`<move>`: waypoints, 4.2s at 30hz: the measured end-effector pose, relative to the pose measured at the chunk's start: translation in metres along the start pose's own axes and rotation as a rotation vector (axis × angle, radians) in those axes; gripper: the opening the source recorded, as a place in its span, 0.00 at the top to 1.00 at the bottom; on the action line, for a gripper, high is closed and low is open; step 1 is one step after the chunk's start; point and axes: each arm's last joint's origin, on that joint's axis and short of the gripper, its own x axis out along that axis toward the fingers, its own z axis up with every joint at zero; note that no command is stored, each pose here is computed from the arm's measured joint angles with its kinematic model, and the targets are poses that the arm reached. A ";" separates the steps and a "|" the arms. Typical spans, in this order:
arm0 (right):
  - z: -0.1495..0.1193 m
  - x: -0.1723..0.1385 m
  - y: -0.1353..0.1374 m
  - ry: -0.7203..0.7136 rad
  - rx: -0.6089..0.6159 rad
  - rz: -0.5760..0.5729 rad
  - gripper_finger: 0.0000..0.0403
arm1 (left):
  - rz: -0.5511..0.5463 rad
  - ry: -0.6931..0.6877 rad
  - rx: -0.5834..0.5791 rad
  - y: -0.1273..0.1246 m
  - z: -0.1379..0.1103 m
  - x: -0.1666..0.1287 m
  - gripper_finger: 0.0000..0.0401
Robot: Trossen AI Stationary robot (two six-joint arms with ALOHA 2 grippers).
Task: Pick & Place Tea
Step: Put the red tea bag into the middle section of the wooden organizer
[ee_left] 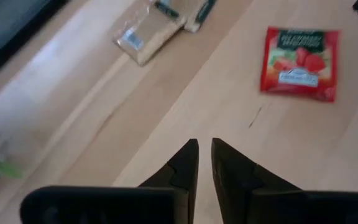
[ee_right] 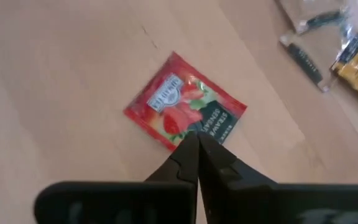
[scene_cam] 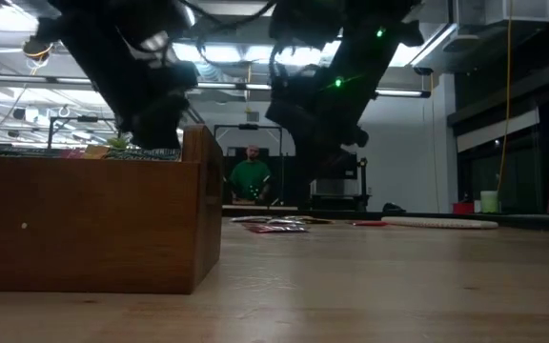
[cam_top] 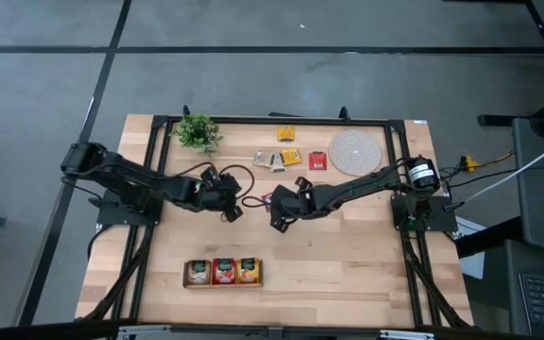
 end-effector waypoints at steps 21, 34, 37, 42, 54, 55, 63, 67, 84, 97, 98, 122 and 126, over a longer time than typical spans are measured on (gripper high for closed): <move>-0.015 0.010 0.013 0.035 -0.016 -0.024 0.98 | -0.468 -0.265 -0.161 0.020 -0.005 0.043 0.99; -0.027 -0.026 0.022 0.018 0.057 -0.065 0.98 | -0.481 -0.199 -0.013 -0.010 0.005 0.091 1.00; -0.035 -0.031 0.017 0.068 0.073 -0.142 0.96 | -0.481 -0.170 -0.004 -0.018 0.004 0.104 0.99; -0.042 -0.033 0.011 0.113 0.118 -0.208 0.98 | -0.455 -0.153 0.000 -0.023 0.001 0.117 1.00; -0.056 -0.013 0.008 0.068 0.191 -0.157 0.97 | -0.452 -0.066 0.030 -0.029 -0.010 0.113 0.99; -0.057 -0.010 0.008 0.069 0.204 -0.137 0.97 | -0.435 -0.074 0.041 -0.031 -0.010 0.112 0.99; -0.060 -0.003 0.010 0.037 0.236 -0.084 0.96 | -0.390 -0.145 0.134 -0.029 0.002 0.083 0.99; -0.060 -0.003 0.009 0.032 0.235 -0.088 0.93 | -0.379 -0.178 0.129 -0.025 0.011 0.072 0.99; -0.056 -0.003 0.014 0.005 0.266 -0.036 0.97 | -0.311 -0.046 0.128 -0.020 -0.003 0.081 0.99; -0.055 -0.003 0.014 -0.001 0.349 -0.032 0.78 | -0.356 -0.020 0.069 -0.026 -0.014 0.111 0.99; -0.054 -0.003 0.014 -0.005 0.354 -0.028 0.77 | -0.366 -0.027 0.073 -0.026 -0.014 0.111 1.00; -0.030 0.023 -0.012 -0.030 0.454 -0.021 0.53 | -0.414 -0.038 0.076 -0.028 -0.014 0.111 0.99; -0.027 0.026 -0.017 -0.031 0.471 -0.032 0.53 | -0.414 -0.038 0.076 -0.028 -0.014 0.111 1.00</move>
